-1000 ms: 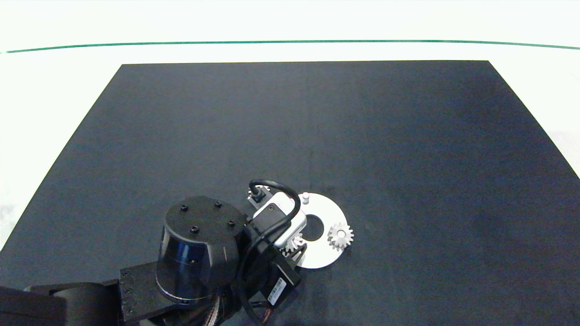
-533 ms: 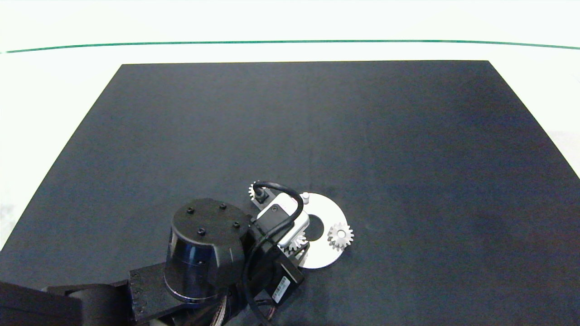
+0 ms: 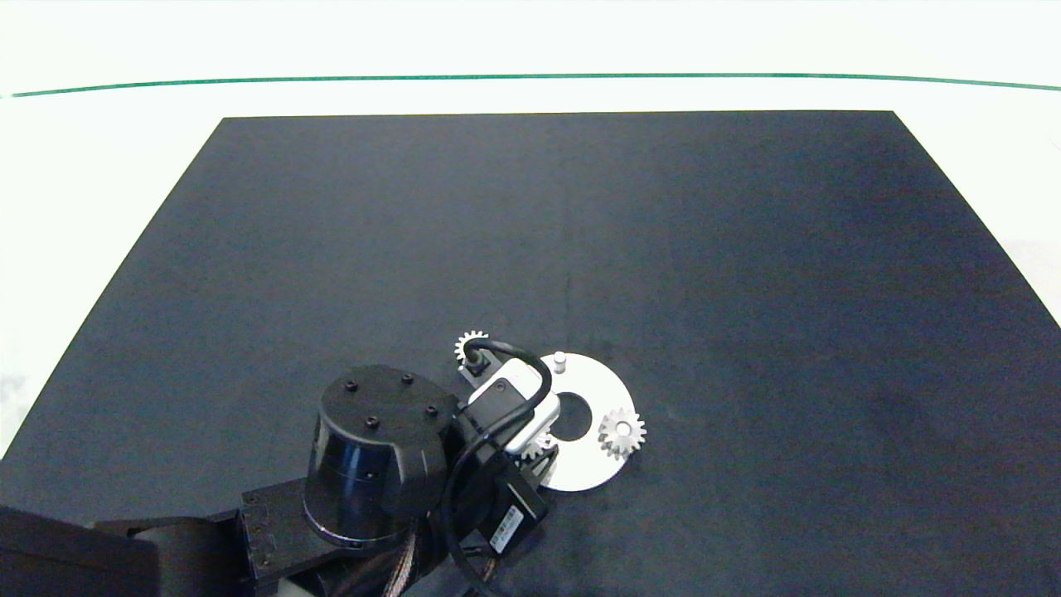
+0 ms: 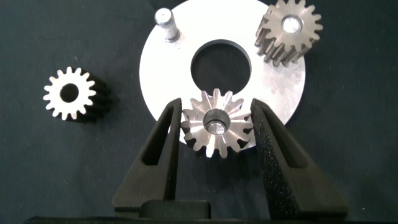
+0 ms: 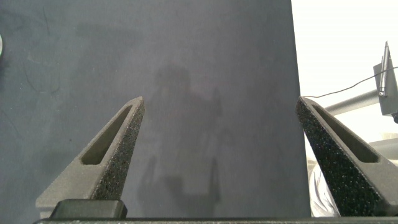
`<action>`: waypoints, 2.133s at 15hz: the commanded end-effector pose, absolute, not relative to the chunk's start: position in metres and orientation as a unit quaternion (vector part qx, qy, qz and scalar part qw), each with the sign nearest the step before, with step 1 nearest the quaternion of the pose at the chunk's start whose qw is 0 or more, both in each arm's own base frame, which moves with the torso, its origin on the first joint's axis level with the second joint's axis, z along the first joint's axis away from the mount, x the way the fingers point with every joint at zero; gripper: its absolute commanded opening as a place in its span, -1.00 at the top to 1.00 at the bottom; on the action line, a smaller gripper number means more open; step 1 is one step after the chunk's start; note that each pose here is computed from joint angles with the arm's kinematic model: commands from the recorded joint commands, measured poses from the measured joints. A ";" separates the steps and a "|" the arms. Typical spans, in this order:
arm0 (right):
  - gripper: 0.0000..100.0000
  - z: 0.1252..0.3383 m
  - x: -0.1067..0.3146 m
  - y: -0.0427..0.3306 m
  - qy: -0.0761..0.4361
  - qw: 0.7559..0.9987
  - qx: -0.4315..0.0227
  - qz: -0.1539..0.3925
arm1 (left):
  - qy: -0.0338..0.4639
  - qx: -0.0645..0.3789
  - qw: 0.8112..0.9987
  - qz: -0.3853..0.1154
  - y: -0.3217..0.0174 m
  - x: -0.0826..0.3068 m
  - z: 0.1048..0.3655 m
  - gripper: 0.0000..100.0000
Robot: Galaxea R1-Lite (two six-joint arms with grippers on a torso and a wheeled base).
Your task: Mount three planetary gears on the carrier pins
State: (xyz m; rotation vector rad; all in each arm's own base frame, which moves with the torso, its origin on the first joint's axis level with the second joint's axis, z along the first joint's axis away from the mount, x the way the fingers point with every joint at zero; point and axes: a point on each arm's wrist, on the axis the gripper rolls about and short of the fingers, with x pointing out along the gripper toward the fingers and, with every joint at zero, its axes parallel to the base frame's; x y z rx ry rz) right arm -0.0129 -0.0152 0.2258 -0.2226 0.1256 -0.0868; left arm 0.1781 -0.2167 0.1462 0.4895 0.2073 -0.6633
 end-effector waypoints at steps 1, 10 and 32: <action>-1.00 0.226 -0.012 -0.015 0.064 0.991 -0.112 -0.044 | 0.097 0.236 0.913 -0.318 -0.215 0.178 0.148 0.86; -1.00 0.230 -0.011 -0.015 0.063 0.991 -0.112 -0.044 | 0.095 0.233 0.913 -0.320 -0.214 0.176 0.148 0.86; -1.00 0.242 -0.013 -0.015 0.051 0.992 -0.108 -0.042 | 0.111 0.219 0.937 -0.247 -0.147 0.242 0.216 -1.00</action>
